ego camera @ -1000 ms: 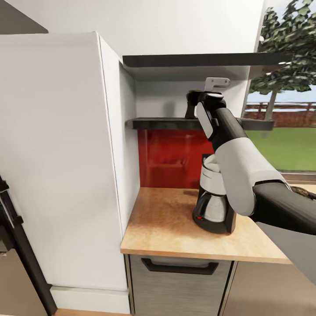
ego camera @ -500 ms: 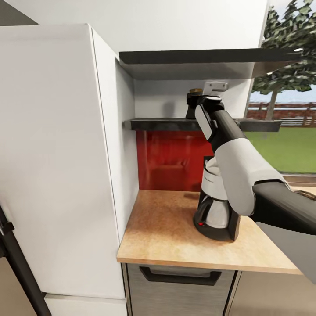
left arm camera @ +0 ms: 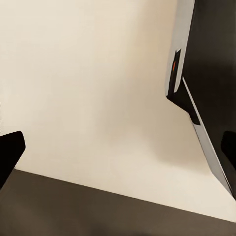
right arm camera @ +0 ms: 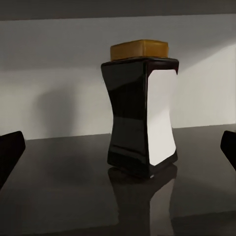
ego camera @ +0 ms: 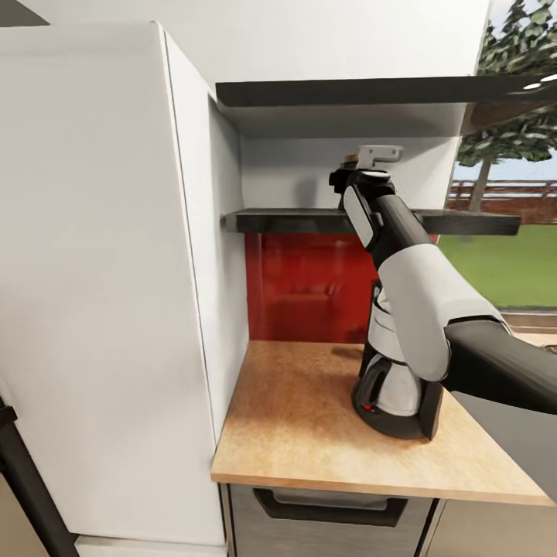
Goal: Set up a coffee station on the kitchen countertop: keep the coffee maker on the countertop, move the bottle of coffee from the kitchen shelf to the counter next to the coffee maker, place a paper coffee filter on top of the coffee maker, put the saucer next to the coffee maker with the coffee cup on the saucer, and place the electric kettle next to the coffee maker.
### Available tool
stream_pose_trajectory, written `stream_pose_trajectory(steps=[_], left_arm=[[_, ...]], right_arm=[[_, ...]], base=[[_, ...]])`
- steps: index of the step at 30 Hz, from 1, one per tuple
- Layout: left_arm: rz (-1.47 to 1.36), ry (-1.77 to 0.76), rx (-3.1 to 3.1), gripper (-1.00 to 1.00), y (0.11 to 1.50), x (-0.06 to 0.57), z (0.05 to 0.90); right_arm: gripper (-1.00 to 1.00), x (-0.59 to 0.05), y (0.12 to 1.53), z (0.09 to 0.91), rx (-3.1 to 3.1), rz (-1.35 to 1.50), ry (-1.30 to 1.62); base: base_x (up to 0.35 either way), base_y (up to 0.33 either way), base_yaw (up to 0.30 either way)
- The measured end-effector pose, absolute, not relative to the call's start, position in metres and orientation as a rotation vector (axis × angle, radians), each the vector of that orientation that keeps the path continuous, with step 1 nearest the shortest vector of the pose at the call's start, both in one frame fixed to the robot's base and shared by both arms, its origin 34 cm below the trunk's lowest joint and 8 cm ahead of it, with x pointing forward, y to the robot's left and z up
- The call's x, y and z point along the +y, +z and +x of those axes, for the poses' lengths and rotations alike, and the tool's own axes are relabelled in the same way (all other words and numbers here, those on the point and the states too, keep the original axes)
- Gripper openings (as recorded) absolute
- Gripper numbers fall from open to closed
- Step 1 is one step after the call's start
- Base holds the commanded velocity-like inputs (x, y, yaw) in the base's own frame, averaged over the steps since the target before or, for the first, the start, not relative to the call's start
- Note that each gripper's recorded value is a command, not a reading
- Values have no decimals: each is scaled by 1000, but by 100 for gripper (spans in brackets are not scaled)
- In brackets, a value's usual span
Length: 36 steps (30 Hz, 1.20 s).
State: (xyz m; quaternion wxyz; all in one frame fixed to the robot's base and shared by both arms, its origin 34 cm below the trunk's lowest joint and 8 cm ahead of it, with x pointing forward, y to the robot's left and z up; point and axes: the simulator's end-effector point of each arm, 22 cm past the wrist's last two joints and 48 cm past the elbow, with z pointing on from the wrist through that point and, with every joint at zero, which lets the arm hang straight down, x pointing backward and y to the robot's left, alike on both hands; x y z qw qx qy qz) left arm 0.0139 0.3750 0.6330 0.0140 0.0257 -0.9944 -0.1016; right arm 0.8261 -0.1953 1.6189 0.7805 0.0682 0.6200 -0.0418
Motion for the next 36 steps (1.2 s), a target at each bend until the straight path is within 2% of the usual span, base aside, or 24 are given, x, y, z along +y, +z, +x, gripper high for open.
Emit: stream_pose_trajectory(steps=[9, 16, 23, 36], left_arm=[[81, -320, -3096, 100, 633, 376, 14], [79, -318, -3086, 100, 634, 376, 6], [78, -321, -3077, 100, 635, 378, -1], [76, -317, -3075, 100, 635, 376, -2]], right_arm=[[100, -196, 1621, 825, 1334, 149, -89], [100, -196, 1623, 824, 1329, 151, -88], [100, -197, 1623, 824, 1331, 152, -89], [100, -197, 1621, 825, 1334, 153, -92]], base=[[107, 73, 0], [7, 2, 0], [202, 0, 0], [57, -28, 0]])
